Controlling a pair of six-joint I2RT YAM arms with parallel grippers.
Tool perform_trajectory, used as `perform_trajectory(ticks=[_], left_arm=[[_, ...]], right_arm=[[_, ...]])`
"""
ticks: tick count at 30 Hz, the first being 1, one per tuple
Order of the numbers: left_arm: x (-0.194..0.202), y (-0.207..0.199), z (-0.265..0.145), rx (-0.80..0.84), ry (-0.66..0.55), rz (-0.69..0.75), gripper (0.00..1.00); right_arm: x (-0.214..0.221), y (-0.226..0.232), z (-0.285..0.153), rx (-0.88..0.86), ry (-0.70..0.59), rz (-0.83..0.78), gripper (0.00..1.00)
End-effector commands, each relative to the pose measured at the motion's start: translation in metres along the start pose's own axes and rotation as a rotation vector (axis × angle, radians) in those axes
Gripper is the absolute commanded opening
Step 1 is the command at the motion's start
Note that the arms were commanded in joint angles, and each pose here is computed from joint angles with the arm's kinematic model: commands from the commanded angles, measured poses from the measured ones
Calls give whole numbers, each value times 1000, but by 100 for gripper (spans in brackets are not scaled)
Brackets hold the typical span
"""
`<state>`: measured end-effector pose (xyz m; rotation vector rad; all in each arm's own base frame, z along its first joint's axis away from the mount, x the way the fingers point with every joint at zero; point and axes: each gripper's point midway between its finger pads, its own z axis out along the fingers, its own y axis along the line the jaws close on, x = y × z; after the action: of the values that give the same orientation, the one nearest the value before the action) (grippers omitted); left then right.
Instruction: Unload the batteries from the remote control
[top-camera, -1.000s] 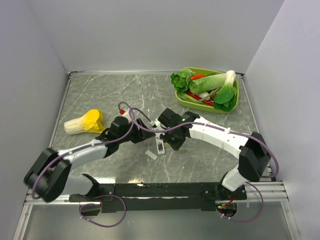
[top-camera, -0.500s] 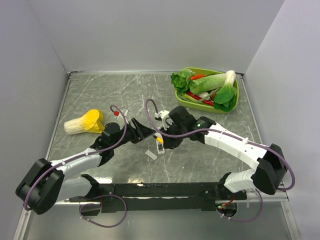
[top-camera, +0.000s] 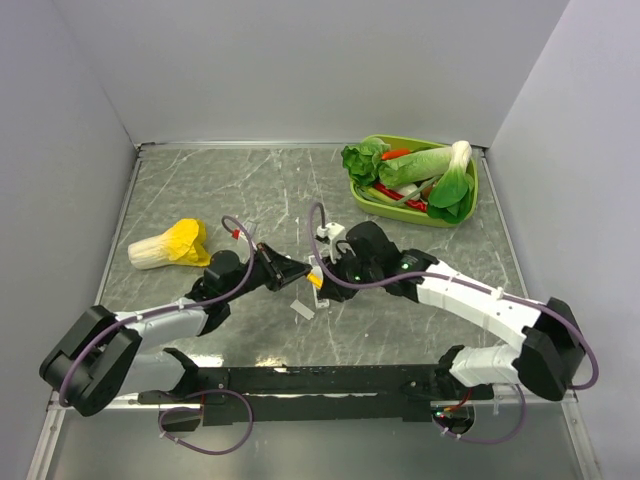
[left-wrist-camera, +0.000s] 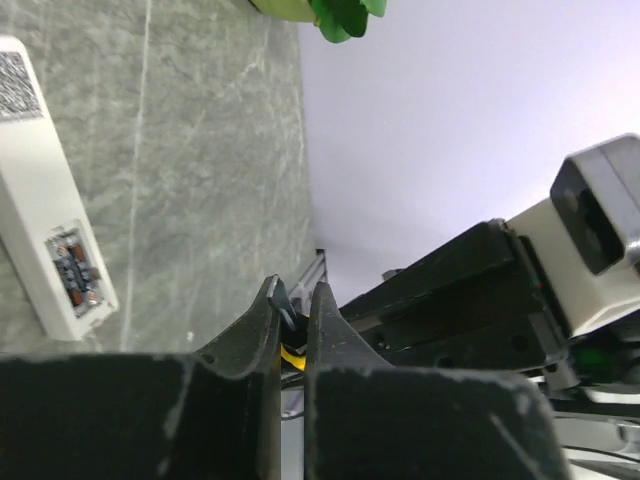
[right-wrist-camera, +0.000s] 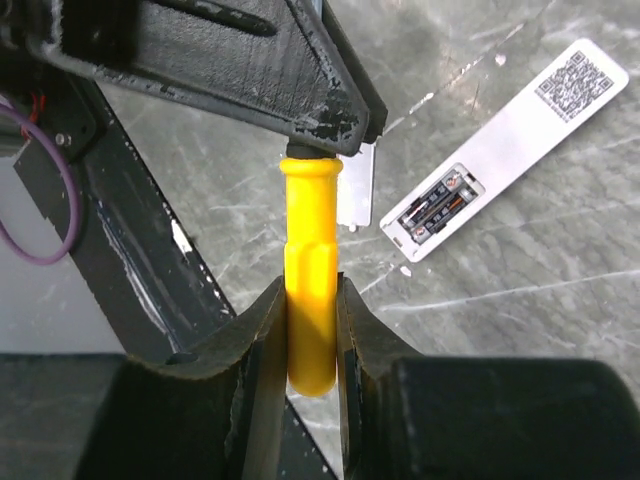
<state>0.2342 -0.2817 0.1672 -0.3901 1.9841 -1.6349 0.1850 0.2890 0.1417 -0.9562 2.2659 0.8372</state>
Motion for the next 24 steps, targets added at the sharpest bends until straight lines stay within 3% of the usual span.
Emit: perform_trajectory(ticks=[1,3,5,8,17,24], left_arm=[[-3,-4,-3,-6,-23,-59,1],[-6,-4,-4,-32,-36,-100,1],[-7,-4,-5,-54,-48,-134,1],[-13,-9,-4,-65,-70,-165,1],[-21,-14,-2,-75,-102,-256,1],[-21,-22,0,-55,-93,-271,1]], right_arm=[[-31,1,-18,18,-214,-57,32],[-28,-4,-19,37,-247,-93,44],[-34,-6,-24,68,-308,-142,47],[-37,-6,-32,85,-399,-212,50],[-39,2,-38,73,-471,-335,57],[-41,10,-27,23,-451,-385,58]])
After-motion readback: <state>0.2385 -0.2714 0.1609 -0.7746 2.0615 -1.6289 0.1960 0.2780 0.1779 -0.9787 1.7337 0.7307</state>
